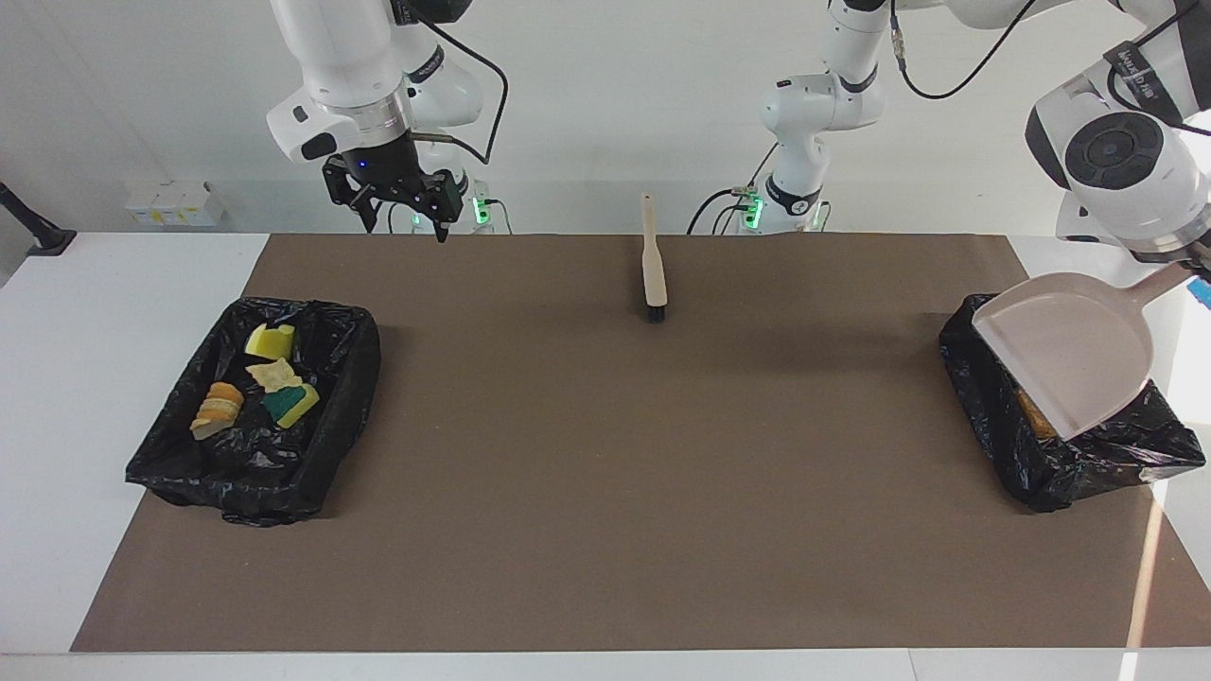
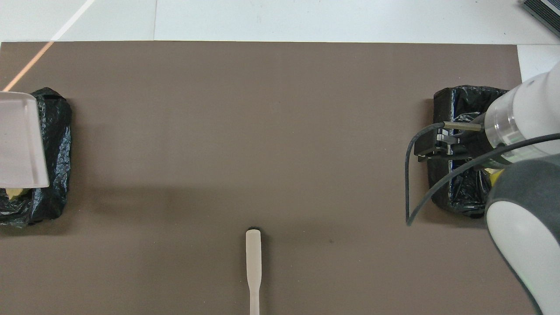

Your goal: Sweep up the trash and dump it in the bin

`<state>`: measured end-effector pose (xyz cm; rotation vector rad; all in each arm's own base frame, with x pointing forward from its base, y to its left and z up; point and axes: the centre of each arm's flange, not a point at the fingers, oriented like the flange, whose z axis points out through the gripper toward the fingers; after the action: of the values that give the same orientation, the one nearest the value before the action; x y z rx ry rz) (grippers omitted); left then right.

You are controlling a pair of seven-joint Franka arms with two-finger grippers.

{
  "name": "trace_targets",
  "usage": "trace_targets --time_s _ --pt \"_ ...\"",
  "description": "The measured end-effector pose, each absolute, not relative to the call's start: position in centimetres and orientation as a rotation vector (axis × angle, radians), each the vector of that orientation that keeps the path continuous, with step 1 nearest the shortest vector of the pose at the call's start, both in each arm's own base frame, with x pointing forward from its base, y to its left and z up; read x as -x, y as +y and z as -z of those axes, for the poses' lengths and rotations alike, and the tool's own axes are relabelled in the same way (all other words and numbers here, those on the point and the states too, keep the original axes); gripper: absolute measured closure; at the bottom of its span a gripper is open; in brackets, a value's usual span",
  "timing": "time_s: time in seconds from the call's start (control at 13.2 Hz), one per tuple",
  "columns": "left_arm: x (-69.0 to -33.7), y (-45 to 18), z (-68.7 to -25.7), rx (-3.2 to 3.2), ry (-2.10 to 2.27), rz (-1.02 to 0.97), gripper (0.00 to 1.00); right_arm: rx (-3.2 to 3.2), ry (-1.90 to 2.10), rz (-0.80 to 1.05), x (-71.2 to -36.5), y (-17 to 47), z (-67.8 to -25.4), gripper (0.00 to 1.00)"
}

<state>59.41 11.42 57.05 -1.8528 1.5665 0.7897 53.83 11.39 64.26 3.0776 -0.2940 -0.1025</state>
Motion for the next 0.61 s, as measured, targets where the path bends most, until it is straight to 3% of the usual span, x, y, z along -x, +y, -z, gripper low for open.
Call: trace_targets --time_s 0.61 --pt "-59.9 6.2 -51.0 2.362 1.558 -0.41 0.68 -3.095 -0.302 0.09 -54.3 9.9 -64.3 0.0"
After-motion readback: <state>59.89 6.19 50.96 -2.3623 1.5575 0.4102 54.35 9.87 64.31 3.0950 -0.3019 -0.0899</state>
